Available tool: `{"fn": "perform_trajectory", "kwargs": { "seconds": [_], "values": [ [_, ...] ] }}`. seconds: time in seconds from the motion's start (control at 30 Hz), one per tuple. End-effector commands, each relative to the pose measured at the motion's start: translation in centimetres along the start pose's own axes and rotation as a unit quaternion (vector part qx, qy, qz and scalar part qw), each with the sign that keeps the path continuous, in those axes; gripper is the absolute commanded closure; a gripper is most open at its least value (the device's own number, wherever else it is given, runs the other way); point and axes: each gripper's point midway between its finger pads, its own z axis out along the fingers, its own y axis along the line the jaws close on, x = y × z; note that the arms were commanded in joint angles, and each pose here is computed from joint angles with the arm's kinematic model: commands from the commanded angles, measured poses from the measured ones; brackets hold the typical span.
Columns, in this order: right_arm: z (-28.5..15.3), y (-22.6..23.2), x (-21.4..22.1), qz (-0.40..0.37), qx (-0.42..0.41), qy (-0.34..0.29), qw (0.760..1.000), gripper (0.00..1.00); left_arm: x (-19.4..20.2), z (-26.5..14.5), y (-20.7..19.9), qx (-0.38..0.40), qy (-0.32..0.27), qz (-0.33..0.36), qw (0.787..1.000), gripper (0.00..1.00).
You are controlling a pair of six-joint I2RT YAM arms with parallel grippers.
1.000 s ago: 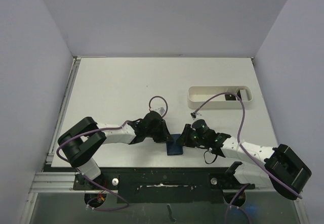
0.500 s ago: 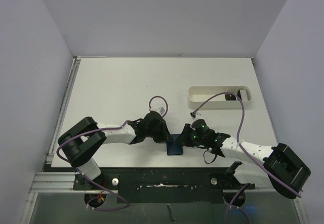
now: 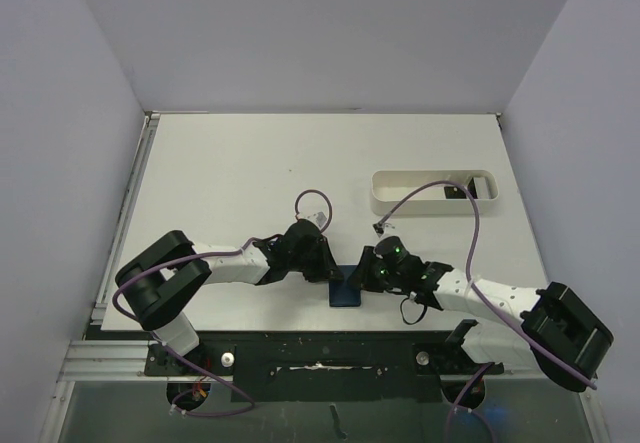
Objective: Put the credit cards into the card holder
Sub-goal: Close the card holder at the center of the board.
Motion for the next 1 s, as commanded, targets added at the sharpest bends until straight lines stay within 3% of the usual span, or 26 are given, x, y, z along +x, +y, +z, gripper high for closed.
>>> {"fn": "perform_trajectory", "kwargs": {
  "seconds": [0.0,0.97],
  "values": [
    [0.1,0.7,-0.5,-0.014,0.006,-0.001,1.0,0.87,1.0,0.6,2.4,-0.048,0.007,0.005,0.999,0.96],
    [0.9,-4.2,4.7,-0.092,0.192,0.07,0.975,0.96,1.3,0.4,1.8,-0.028,0.01,-0.008,1.0,0.95]
  ]
}}
